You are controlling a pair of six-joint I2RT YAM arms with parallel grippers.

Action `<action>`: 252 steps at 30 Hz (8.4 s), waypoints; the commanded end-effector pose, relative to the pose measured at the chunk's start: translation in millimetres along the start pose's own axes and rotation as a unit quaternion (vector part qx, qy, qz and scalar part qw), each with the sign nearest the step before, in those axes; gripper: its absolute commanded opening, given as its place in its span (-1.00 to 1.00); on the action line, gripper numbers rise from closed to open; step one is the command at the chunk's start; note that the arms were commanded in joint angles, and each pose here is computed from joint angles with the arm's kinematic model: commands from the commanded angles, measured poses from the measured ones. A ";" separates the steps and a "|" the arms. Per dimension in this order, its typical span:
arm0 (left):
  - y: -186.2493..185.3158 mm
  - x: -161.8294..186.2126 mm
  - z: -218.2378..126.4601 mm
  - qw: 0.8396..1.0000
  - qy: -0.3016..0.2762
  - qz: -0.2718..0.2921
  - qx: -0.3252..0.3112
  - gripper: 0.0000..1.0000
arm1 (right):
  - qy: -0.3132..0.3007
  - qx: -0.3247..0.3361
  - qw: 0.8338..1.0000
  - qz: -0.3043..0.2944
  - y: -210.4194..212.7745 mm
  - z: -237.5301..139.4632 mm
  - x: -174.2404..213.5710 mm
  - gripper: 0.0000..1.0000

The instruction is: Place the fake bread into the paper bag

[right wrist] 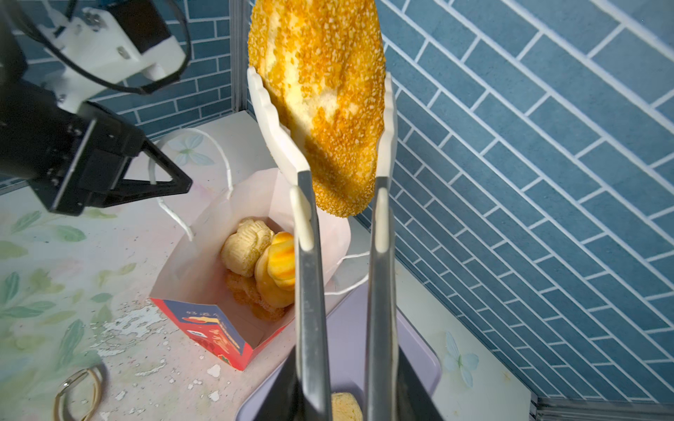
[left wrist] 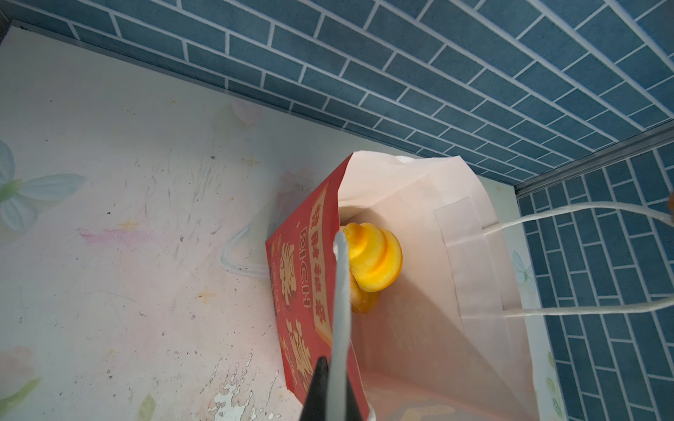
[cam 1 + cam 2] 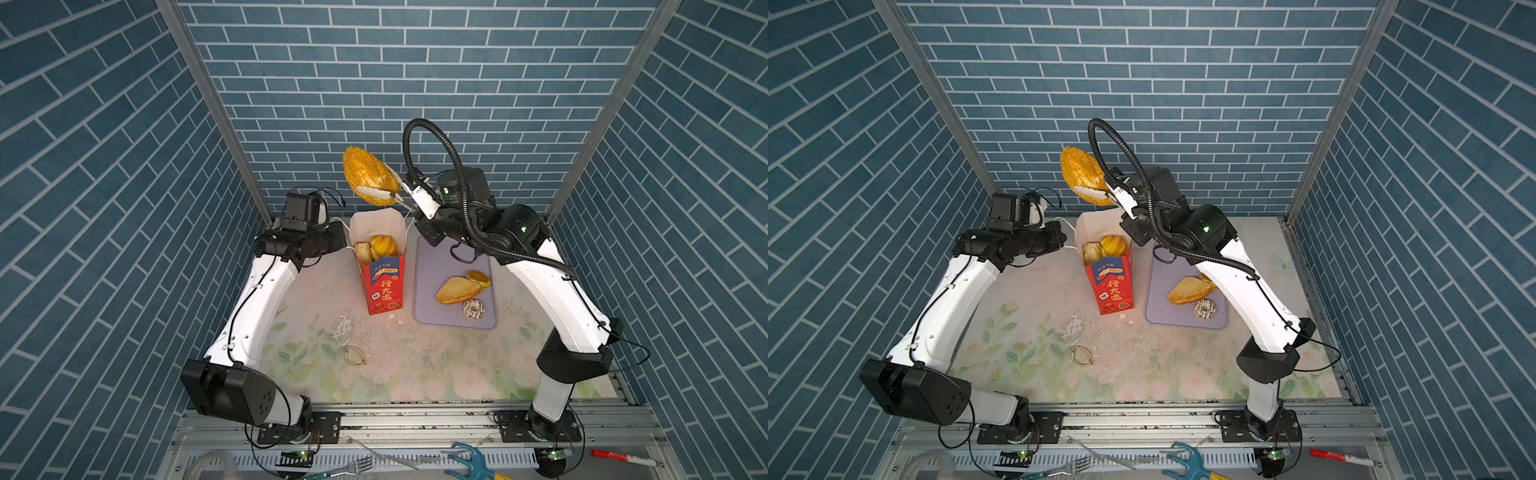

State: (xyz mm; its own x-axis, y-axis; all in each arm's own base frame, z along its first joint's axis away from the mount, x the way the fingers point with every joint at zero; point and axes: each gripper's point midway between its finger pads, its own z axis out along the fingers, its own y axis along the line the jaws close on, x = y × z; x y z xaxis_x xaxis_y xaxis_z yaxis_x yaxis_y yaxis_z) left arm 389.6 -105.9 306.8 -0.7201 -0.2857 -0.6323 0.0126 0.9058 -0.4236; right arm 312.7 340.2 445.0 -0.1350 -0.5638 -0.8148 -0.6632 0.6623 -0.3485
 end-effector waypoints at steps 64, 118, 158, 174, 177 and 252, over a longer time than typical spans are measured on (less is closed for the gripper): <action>-2.7 -0.2 -9.0 1.000 -0.003 0.010 0.000 -1.00 | 0.187 0.115 0.960 0.174 -94.3 -57.7 153.9 -0.08; 1.9 3.4 -10.7 1.000 0.000 0.015 -0.012 -1.00 | 0.362 0.011 0.864 0.351 -22.9 -2.5 295.2 -0.12; 3.1 5.5 -4.7 1.000 0.003 0.020 -0.010 -1.00 | 0.392 -0.028 0.809 0.437 26.6 10.3 316.0 -0.18; 3.2 2.7 -3.0 1.000 0.003 0.021 -0.012 -1.00 | 0.394 -0.023 0.809 0.436 25.2 10.0 314.5 -0.14; 2.7 2.4 -3.0 1.000 0.003 0.020 -0.011 -1.00 | 0.393 -0.016 0.810 0.435 22.6 2.0 314.1 -0.14; 9.6 2.3 -14.0 0.999 -0.006 0.028 -0.027 -1.00 | 0.360 -0.046 0.839 0.406 6.4 41.4 302.0 -0.15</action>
State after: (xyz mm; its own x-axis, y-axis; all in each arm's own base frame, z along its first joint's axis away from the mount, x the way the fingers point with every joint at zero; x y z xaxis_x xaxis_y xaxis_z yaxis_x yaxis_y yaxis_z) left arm 380.0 -96.0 310.9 -0.7101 -0.2451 -0.6601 0.0161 0.9316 -0.3632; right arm 303.0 189.0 165.5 -0.9533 -0.1823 -0.2407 -0.2303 0.9546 0.1891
